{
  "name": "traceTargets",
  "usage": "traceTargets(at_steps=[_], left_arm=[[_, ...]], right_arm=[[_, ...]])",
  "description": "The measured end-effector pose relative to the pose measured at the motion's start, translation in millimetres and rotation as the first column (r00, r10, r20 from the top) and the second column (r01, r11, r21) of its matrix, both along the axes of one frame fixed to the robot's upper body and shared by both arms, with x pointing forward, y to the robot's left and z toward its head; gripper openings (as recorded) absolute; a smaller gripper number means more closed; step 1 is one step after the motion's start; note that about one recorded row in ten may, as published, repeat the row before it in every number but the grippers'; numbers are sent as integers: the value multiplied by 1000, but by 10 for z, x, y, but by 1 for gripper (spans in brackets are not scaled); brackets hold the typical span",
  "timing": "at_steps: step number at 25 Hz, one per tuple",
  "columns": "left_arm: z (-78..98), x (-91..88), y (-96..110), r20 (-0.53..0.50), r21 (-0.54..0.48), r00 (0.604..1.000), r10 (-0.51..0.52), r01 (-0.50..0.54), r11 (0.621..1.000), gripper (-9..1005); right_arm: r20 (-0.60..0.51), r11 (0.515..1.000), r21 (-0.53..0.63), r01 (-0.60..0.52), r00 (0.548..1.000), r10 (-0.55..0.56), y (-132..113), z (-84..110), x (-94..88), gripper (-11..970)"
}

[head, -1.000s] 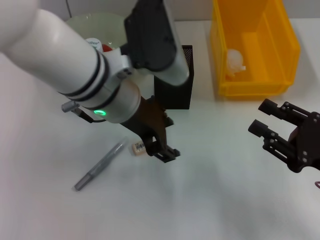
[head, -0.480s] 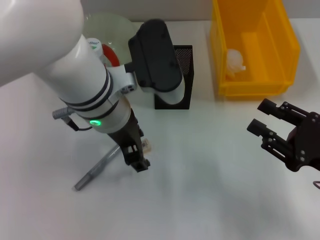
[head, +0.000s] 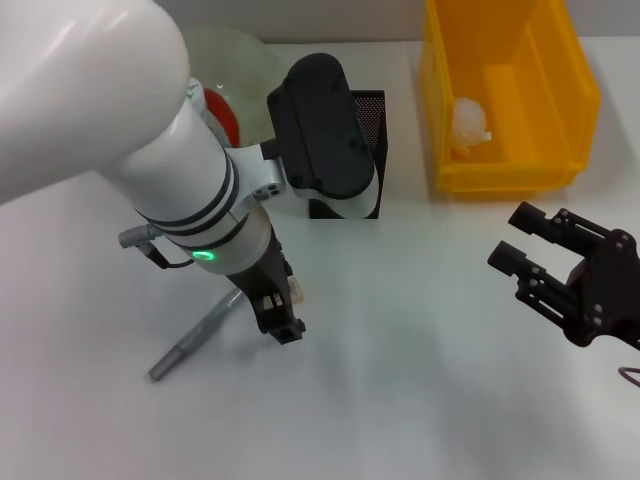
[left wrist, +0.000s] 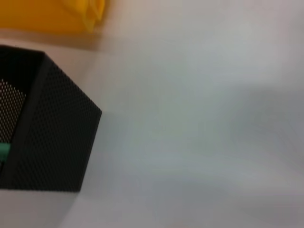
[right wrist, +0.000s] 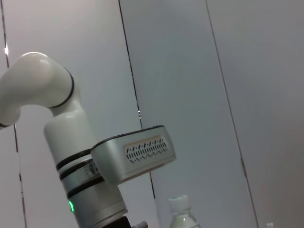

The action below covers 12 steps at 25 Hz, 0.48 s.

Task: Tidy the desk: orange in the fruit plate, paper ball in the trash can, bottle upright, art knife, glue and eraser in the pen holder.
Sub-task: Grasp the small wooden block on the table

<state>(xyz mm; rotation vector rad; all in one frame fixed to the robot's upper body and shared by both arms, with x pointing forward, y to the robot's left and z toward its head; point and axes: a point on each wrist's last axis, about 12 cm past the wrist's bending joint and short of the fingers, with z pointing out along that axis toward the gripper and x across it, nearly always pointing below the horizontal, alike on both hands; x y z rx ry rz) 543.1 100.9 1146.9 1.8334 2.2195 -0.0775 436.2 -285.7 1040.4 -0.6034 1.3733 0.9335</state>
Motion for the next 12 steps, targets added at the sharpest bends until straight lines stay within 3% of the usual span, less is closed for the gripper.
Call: traceTargets(at_steps=[12], left_arm=[[-62, 14, -34, 20, 3, 1000, -17, 17, 1000, 610]], right_arm=[[-19, 1000, 1, 9, 1000, -9, 4, -30, -16, 497]])
